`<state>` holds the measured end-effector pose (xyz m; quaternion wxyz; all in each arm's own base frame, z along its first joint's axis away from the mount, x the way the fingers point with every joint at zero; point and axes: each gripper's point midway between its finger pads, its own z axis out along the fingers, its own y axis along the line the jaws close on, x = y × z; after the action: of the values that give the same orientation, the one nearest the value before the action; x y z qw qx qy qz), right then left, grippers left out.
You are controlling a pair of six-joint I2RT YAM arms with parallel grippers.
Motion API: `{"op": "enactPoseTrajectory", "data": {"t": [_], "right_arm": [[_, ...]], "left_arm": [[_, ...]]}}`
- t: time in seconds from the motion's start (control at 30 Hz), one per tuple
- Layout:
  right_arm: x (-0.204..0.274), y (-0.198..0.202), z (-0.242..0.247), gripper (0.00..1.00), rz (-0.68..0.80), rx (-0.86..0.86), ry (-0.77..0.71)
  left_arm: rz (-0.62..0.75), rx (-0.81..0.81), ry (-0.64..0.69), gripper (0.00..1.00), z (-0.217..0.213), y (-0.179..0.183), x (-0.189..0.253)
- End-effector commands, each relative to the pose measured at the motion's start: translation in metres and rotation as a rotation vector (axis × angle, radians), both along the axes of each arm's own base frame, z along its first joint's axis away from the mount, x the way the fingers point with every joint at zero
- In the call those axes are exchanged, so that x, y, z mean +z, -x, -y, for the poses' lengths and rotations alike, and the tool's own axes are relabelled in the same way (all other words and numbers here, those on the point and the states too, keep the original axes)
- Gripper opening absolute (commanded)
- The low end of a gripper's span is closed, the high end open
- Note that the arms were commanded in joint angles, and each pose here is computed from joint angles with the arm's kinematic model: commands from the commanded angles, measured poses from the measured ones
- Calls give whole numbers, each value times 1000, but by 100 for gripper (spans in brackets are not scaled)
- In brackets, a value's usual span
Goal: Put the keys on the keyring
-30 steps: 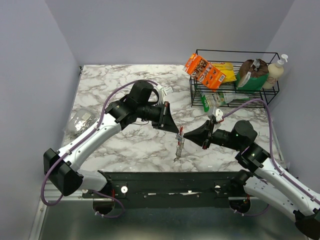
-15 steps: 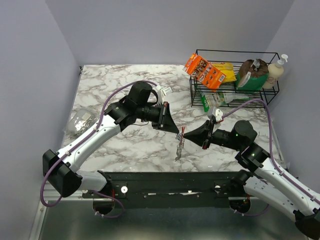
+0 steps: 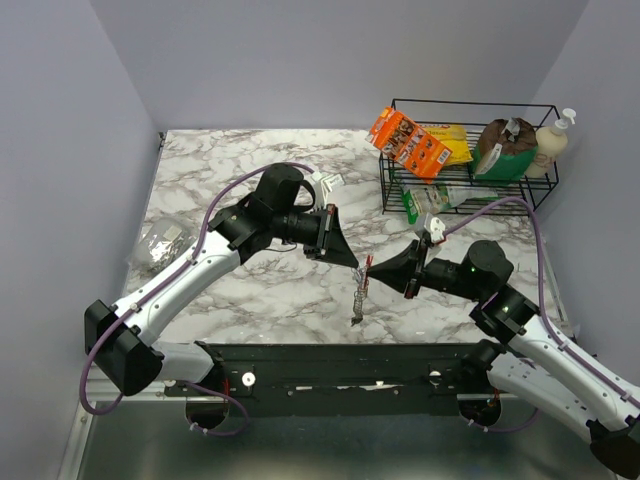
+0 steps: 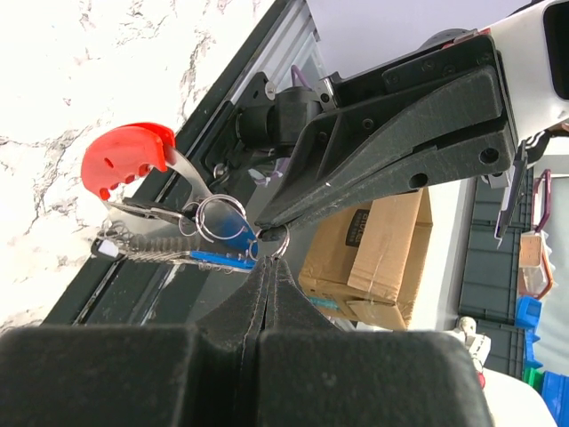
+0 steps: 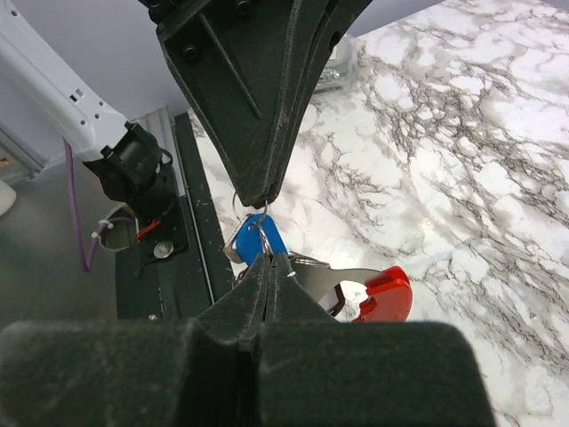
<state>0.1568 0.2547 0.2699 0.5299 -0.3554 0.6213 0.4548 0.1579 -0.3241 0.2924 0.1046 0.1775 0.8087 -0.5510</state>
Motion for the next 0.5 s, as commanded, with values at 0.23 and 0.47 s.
{"op": "enactPoseTrajectory", "data": {"t": [0.23,0.47], "right_arm": [[2,-8,0,0,9,-29,10],[-4,-10,1,0,-5,-37,44]], "left_arm": [[6,-68,72,0,2,16,20],[14,-85,75,0,5,17,22]]}}
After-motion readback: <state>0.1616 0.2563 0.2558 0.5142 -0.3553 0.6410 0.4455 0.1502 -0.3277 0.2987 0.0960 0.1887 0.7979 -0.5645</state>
